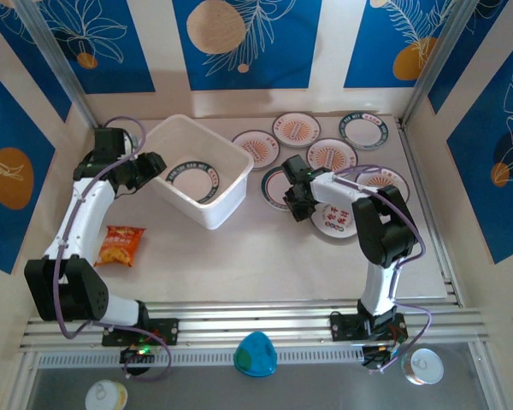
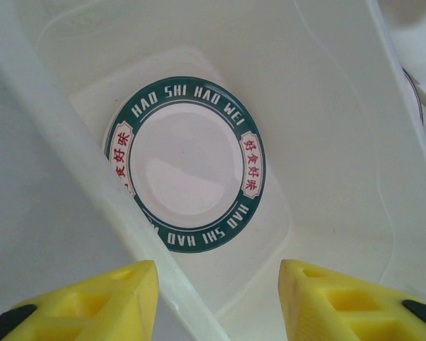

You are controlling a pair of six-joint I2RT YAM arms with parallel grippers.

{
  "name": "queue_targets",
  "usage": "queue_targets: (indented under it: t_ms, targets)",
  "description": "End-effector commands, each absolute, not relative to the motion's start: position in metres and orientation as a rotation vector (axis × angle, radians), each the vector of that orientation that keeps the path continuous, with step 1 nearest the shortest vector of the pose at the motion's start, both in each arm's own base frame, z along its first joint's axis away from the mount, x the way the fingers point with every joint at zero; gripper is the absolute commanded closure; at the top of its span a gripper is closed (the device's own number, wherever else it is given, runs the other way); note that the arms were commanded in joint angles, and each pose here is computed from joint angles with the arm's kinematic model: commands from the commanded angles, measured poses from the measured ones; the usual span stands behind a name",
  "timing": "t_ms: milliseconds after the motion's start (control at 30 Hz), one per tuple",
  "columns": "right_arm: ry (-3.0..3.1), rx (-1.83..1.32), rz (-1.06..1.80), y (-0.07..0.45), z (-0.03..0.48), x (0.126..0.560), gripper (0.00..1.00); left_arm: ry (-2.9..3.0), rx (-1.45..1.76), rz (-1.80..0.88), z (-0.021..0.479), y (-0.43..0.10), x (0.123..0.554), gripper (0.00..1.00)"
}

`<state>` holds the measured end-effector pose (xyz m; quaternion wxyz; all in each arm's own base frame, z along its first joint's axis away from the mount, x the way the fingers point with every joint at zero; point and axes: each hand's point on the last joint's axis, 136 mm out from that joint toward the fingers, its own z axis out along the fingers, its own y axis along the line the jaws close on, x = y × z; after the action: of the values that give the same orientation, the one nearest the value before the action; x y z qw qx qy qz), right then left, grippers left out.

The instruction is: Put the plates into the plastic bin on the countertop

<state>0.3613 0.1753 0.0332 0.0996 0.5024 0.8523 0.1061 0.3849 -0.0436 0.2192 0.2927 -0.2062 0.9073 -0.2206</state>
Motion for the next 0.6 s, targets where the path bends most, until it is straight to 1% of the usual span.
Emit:
queue_targets:
  t_ms: [0, 333, 567]
  targets:
    - [2.471, 1.514, 0.296, 0.177, 0.034, 0.369, 0.58, 2.432, -0.506, -0.581, 0.223, -0.047, 0.387, 0.51]
    - [2.450, 1.565, 0.258, 0.181, 0.010, 0.369, 0.58, 2.456, -0.504, -0.568, 0.219, -0.046, 0.390, 0.51]
    - [2.365, 1.600, 0.169, 0.175, 0.008, 0.364, 0.59, 2.465, -0.502, -0.570, 0.218, -0.046, 0.393, 0.51]
